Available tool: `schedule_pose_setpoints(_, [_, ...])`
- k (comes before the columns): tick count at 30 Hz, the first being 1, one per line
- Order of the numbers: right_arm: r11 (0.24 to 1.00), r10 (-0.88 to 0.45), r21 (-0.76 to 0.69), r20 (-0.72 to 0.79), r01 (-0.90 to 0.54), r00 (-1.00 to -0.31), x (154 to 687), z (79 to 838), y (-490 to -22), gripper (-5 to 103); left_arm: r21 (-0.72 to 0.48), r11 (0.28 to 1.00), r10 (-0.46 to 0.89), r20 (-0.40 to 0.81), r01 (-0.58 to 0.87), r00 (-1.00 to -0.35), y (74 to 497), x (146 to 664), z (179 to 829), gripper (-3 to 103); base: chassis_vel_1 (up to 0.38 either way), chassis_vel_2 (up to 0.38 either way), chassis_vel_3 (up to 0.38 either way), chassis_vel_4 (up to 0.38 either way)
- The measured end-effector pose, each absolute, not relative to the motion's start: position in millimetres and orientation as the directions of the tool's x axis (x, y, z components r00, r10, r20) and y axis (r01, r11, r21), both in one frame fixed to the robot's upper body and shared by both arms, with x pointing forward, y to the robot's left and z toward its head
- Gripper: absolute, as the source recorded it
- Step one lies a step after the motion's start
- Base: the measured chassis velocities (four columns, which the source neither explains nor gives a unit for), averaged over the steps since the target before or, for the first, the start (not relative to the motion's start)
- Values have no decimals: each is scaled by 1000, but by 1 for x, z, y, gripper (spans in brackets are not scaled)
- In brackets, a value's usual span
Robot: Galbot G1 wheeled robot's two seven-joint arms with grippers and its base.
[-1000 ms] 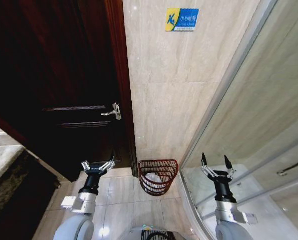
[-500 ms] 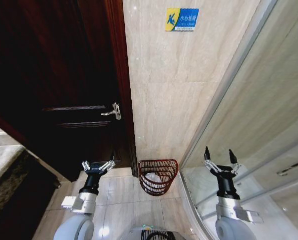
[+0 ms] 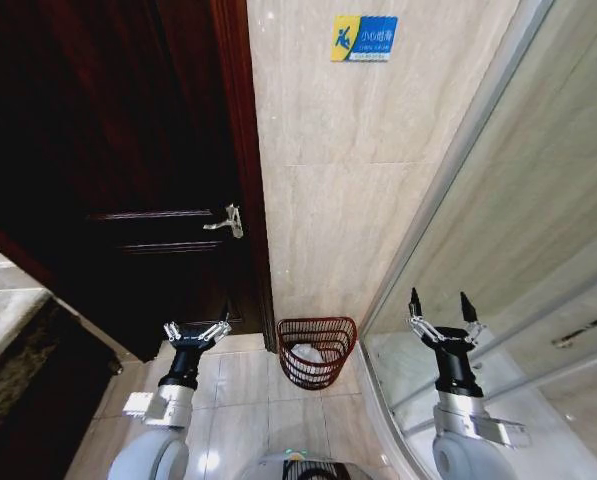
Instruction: Discard the used towel into the hamper.
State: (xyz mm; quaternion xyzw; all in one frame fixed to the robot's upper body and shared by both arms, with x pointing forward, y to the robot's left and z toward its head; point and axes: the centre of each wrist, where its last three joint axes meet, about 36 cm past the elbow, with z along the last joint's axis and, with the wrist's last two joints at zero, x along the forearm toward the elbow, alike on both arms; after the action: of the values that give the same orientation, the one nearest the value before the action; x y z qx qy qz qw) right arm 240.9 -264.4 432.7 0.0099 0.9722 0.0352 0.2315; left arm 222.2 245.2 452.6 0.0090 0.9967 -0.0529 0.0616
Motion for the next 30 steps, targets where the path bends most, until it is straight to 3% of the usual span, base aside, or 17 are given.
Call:
schedule_pose_setpoints(11, [997,38,74,-453,5,-891,242,431,-265,100,-104,994,11,-123,24,-992,245,222,452,100,171,-185,-178,167])
schedule_pose_setpoints(30, [997,58,79,-469,23,-881,244,429,-268,100,-104,994,11,-123,24,-992,245,222,452,100,-7,21,17,-14])
